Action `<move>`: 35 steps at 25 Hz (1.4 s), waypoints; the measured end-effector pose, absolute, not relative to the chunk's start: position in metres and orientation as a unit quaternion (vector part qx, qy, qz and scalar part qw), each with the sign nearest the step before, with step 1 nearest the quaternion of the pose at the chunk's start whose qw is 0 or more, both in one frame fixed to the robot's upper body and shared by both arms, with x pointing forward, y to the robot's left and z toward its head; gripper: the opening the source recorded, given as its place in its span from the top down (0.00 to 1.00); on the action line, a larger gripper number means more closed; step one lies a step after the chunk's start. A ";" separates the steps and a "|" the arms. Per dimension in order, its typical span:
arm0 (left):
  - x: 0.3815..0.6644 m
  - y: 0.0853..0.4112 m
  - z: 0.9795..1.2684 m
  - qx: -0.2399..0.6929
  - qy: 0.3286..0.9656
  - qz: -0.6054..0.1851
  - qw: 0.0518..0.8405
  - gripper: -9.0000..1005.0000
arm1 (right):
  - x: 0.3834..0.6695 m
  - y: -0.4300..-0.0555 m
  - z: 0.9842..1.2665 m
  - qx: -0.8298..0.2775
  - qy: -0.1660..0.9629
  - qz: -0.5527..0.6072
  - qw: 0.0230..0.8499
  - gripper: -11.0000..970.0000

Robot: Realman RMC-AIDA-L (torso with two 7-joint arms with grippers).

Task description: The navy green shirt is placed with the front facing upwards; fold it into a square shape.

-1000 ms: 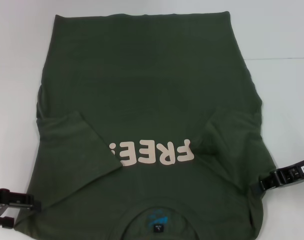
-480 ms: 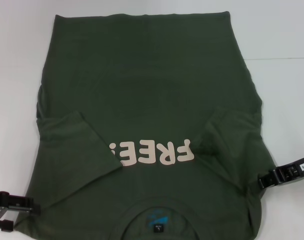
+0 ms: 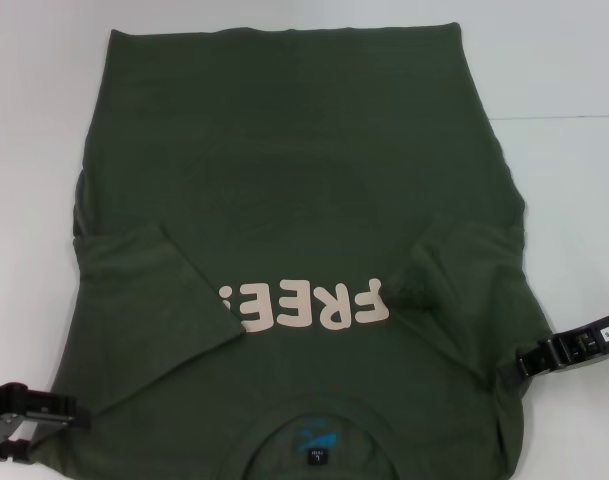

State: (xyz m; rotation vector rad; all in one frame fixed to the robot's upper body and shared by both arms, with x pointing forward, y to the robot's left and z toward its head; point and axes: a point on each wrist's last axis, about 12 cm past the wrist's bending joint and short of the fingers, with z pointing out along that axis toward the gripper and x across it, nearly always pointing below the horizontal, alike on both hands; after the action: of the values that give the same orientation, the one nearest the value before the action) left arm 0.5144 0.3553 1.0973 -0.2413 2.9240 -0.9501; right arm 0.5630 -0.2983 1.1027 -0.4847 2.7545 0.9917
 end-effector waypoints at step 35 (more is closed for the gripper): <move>0.523 0.347 1.095 -0.034 0.954 -0.295 0.038 0.92 | 0.561 -0.298 1.102 -0.159 0.920 0.346 0.094 0.95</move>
State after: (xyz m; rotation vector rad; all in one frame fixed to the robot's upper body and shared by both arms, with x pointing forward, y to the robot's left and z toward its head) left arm 0.5234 0.3470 1.0948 -0.1028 2.9275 -0.9038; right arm 0.5606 -0.2983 1.1018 -0.4721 2.7284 1.0275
